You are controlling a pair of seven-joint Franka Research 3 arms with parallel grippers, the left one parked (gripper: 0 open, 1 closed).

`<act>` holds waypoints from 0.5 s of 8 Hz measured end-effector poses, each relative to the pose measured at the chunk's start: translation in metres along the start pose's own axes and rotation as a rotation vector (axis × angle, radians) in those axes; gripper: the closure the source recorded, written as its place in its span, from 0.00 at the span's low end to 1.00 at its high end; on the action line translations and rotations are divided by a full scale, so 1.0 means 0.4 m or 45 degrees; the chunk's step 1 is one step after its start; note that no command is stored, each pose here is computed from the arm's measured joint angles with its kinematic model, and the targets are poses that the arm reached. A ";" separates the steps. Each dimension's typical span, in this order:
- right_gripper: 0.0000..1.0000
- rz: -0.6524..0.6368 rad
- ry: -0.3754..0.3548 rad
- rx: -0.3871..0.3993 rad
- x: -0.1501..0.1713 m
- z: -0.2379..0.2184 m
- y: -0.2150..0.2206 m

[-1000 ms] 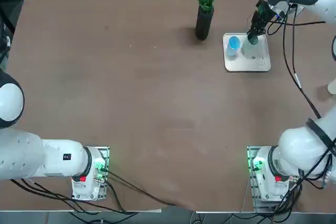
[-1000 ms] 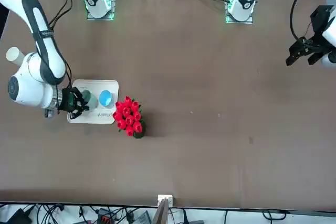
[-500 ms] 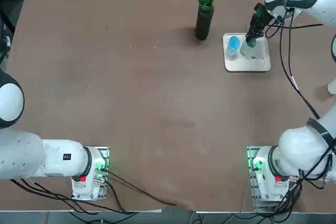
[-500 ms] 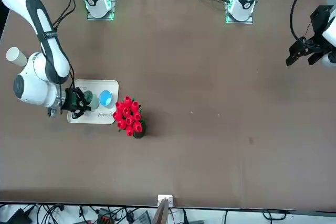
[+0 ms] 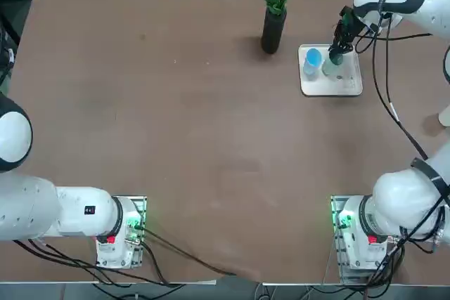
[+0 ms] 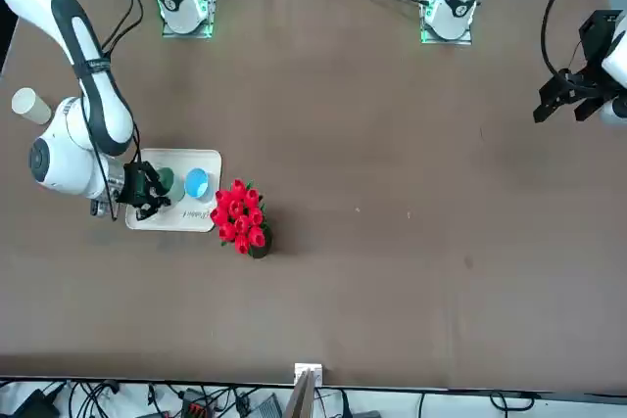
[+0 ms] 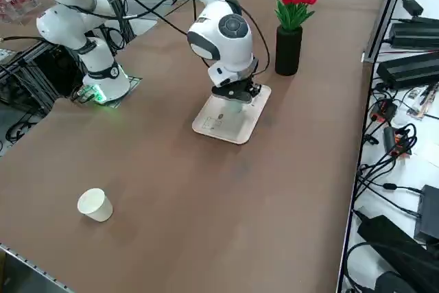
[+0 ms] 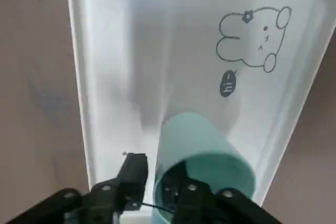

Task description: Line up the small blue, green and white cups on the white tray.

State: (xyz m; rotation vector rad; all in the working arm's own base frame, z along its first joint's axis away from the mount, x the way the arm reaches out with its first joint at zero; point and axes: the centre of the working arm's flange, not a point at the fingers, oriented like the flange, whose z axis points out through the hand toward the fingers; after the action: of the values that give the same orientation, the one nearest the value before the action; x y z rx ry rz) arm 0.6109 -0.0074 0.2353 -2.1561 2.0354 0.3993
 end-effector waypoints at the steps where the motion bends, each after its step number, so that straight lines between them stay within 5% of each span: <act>1: 0.55 -0.004 0.007 0.010 0.000 -0.012 -0.002; 4: 0.05 -0.070 0.039 -0.041 -0.036 -0.139 0.010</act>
State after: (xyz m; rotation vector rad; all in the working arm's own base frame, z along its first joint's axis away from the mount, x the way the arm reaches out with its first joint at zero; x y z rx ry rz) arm 0.6113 -0.0097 0.2928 -2.2451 1.9936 0.3964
